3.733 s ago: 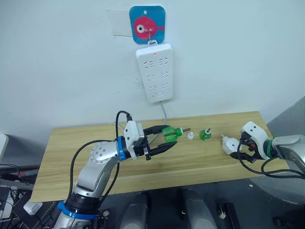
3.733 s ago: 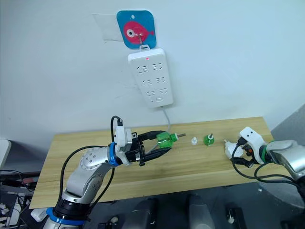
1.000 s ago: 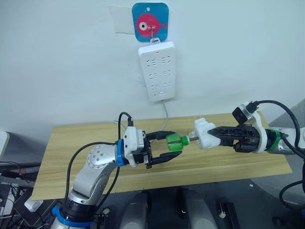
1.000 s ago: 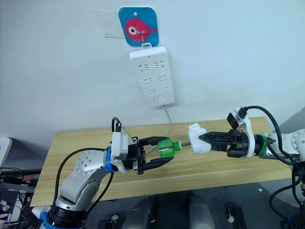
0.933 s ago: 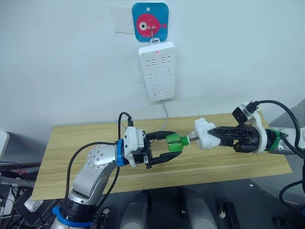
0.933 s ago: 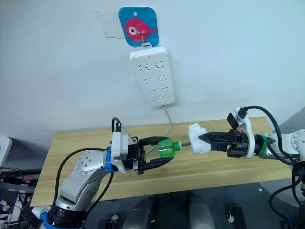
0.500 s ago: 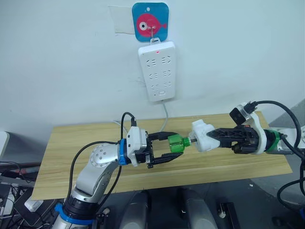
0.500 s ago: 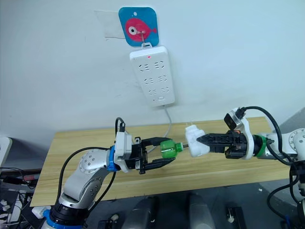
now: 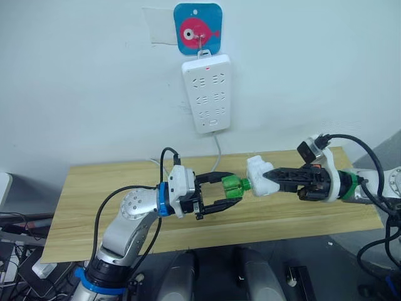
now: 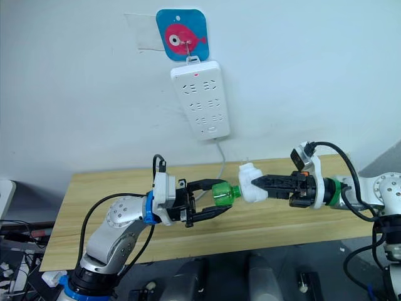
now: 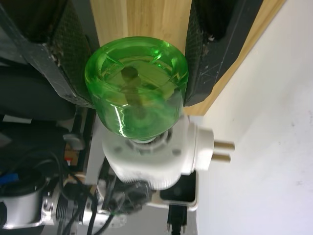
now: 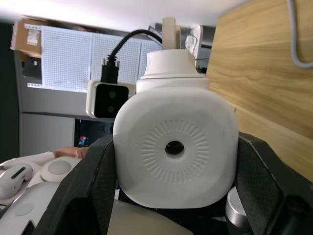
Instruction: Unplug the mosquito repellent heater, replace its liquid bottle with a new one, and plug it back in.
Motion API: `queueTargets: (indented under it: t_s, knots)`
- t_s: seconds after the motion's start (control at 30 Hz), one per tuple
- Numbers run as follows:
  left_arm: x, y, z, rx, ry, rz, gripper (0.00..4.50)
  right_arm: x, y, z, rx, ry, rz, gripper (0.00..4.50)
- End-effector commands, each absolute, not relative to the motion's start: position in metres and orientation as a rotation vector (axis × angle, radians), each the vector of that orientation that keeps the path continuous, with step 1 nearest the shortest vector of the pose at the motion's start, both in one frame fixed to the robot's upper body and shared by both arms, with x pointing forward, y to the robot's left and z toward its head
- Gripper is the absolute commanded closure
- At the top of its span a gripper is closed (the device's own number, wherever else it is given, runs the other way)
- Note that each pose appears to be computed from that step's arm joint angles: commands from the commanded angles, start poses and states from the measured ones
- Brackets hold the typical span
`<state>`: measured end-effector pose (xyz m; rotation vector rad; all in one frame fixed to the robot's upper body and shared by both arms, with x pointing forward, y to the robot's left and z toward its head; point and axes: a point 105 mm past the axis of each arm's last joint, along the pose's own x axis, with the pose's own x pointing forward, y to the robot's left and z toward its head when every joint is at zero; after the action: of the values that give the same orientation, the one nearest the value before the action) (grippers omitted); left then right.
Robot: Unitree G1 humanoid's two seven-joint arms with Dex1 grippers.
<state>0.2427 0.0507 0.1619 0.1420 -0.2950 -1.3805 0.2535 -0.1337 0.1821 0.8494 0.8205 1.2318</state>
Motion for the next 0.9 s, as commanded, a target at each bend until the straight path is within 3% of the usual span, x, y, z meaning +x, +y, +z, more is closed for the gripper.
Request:
queueTargets:
  t_s: [0.03, 0.37, 0.9]
  knots:
    - [0.237, 0.046, 0.173, 0.151, -0.362, -1.413, 2.24, 0.248, -0.131, 0.191, 0.831, 0.788, 1.274, 1.54]
    - [0.234, 0.045, 0.166, 0.162, -0.342, -1.429, 2.24, 0.242, -0.124, 0.198, 0.813, 0.772, 1.343, 1.54]
    - [0.234, 0.042, 0.168, 0.151, -0.351, -1.446, 2.24, 0.243, -0.11, 0.193, 0.775, 0.717, 1.302, 1.54]
